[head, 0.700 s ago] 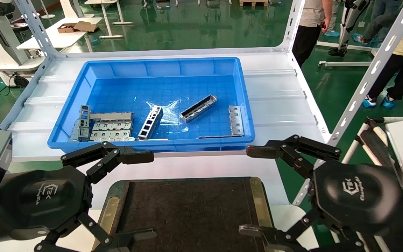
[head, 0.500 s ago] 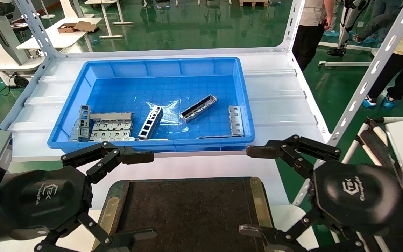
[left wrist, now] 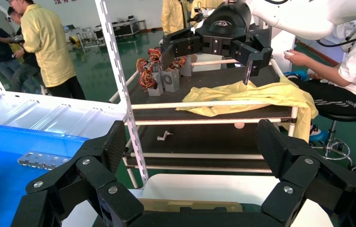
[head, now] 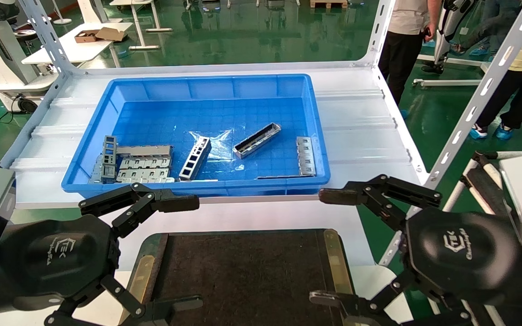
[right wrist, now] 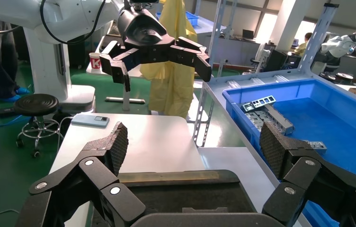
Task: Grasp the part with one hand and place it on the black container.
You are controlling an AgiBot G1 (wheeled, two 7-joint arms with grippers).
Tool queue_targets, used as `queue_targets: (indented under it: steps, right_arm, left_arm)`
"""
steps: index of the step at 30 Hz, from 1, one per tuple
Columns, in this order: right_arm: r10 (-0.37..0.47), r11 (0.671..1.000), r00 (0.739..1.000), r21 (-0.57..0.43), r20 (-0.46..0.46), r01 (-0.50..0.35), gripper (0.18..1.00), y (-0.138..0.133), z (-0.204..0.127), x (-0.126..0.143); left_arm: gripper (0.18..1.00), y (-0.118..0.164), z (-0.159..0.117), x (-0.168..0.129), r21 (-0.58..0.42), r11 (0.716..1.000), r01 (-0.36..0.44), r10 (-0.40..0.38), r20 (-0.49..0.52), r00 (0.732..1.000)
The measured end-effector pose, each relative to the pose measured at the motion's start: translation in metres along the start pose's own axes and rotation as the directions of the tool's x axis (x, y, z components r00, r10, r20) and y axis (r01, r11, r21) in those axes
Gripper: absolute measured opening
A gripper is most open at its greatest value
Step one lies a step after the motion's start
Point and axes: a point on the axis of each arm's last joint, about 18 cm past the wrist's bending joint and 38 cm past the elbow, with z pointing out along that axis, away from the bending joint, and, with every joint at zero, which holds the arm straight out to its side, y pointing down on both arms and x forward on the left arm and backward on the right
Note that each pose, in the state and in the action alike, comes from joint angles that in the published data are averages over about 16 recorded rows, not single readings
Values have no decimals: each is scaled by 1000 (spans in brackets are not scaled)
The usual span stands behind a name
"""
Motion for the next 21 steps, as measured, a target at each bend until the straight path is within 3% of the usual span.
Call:
queue_targets:
  steps: [21]
  right_arm:
    - [0,1000,1000,0,0,0,1001,0,0,0]
  left_arm:
    - [1000,9,15,-19,-45,999,-25,27,56,998]
